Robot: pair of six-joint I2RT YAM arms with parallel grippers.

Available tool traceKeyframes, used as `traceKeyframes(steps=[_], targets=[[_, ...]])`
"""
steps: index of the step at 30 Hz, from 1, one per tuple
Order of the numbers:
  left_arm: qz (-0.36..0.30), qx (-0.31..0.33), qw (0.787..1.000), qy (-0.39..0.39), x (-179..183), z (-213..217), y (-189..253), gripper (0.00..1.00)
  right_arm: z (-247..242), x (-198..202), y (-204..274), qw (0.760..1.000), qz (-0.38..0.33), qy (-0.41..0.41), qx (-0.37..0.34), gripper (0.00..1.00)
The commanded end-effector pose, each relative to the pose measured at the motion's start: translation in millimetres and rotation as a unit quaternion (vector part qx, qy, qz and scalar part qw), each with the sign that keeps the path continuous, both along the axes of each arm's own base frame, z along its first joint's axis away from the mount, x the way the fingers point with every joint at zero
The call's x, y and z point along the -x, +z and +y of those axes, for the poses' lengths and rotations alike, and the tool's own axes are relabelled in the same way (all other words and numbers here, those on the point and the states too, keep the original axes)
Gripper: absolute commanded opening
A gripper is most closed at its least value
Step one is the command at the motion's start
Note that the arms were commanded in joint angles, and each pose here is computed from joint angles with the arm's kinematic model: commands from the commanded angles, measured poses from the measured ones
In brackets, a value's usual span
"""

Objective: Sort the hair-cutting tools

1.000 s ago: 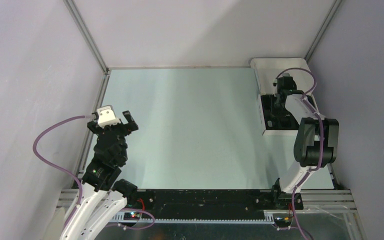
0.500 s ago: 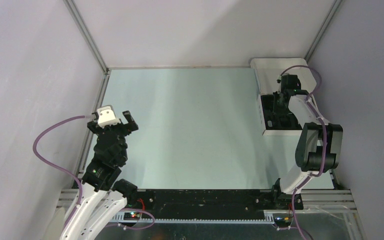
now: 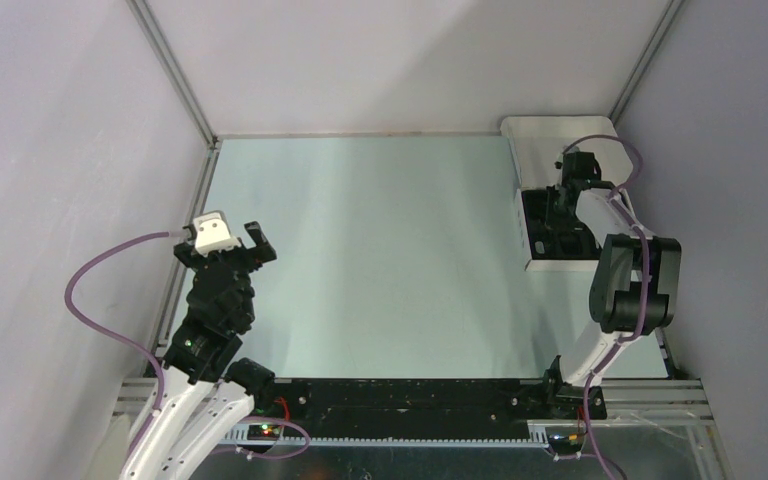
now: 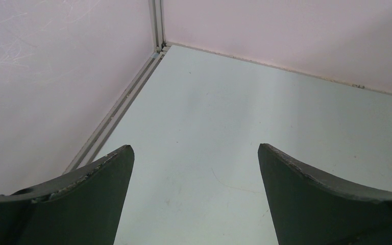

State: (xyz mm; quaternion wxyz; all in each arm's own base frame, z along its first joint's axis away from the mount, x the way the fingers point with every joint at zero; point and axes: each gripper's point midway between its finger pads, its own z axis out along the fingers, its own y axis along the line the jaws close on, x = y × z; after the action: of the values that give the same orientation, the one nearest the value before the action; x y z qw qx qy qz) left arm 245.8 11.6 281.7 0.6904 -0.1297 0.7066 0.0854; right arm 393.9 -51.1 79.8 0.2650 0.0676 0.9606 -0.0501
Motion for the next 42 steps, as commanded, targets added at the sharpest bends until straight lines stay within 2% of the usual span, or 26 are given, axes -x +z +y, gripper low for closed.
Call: traceKeyframes(steps=[1,13,28,34,42], targets=[[-0.013,0.011,1.0,0.0,-1,0,3,0.98,-1,-8,-5,1.0,0.0,-0.01,-0.008,0.07],[-0.014,0.011,1.0,-0.004,-1,-2,4,0.98,-1,20,-18,0.998,0.046,-0.039,-0.013,0.04],[-0.017,0.014,1.0,-0.008,0,-3,5,0.98,-12,47,-20,0.992,0.087,-0.086,0.017,0.04],[-0.016,0.013,1.0,-0.007,0,-2,5,0.98,-5,38,0,0.996,0.049,-0.073,0.007,0.05],[-0.016,0.014,1.0,-0.007,-1,-2,5,0.98,-4,13,50,0.997,-0.044,-0.06,0.008,0.18]])
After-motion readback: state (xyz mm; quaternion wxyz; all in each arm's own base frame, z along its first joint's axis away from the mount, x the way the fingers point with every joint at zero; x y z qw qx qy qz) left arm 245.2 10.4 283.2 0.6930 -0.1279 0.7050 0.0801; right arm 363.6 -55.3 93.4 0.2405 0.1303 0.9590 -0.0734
